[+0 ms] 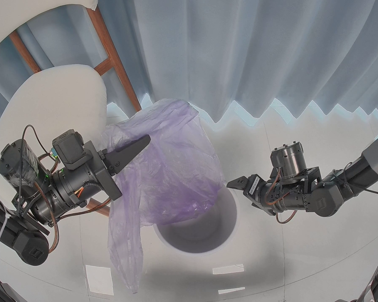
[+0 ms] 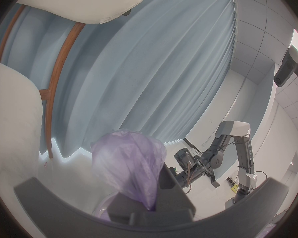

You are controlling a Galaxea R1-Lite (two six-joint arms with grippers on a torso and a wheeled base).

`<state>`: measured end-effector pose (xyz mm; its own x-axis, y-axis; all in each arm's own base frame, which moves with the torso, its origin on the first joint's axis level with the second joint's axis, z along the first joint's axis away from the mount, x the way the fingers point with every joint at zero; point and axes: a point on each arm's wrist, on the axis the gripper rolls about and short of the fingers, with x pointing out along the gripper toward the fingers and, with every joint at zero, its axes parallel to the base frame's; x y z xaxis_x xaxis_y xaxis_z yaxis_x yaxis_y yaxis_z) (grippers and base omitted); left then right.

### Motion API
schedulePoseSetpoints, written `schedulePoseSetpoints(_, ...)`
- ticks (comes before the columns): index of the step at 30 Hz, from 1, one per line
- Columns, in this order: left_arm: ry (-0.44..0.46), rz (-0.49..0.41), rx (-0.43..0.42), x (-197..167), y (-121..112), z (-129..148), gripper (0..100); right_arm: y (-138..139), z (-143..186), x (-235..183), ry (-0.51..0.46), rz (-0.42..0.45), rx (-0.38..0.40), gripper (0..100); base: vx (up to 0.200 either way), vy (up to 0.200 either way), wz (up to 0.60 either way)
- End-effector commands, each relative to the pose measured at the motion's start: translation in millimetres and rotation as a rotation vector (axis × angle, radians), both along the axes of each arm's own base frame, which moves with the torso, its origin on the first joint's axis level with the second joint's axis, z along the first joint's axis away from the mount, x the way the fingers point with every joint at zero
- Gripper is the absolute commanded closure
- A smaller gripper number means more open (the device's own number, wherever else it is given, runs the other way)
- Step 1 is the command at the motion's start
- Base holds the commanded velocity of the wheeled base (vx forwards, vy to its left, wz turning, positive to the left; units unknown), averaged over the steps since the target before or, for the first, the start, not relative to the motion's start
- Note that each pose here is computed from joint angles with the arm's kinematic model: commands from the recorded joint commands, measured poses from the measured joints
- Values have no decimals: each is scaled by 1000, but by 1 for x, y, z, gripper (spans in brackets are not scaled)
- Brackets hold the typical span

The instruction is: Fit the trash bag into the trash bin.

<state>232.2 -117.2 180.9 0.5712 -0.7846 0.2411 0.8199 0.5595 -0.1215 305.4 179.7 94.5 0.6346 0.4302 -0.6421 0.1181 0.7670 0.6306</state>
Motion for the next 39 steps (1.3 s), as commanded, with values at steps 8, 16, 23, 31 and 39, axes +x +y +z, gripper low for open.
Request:
schedulePoseSetpoints(8,4,-2,1,0,0,-1,100,15,-53,12,77,48,-84,0,0,0,0)
schedulePoseSetpoints(16,7,-3,4,0,0,-2,100,24,-71,27,75,47,-82,0,0,0,0)
schedulePoseSetpoints(23,7,-11,4,-1,-2,-2,100,25,-68,29,62,49,-74,100,0,0,0)
schedulePoseSetpoints(31,36,-57,17,-13,-11,-9,100,26,-55,5,77,99,-63,100,0,0,0)
schedulePoseSetpoints(39,66,-83,30,-17,-27,-17,100,26,-56,-27,114,152,-94,100,0,0,0)
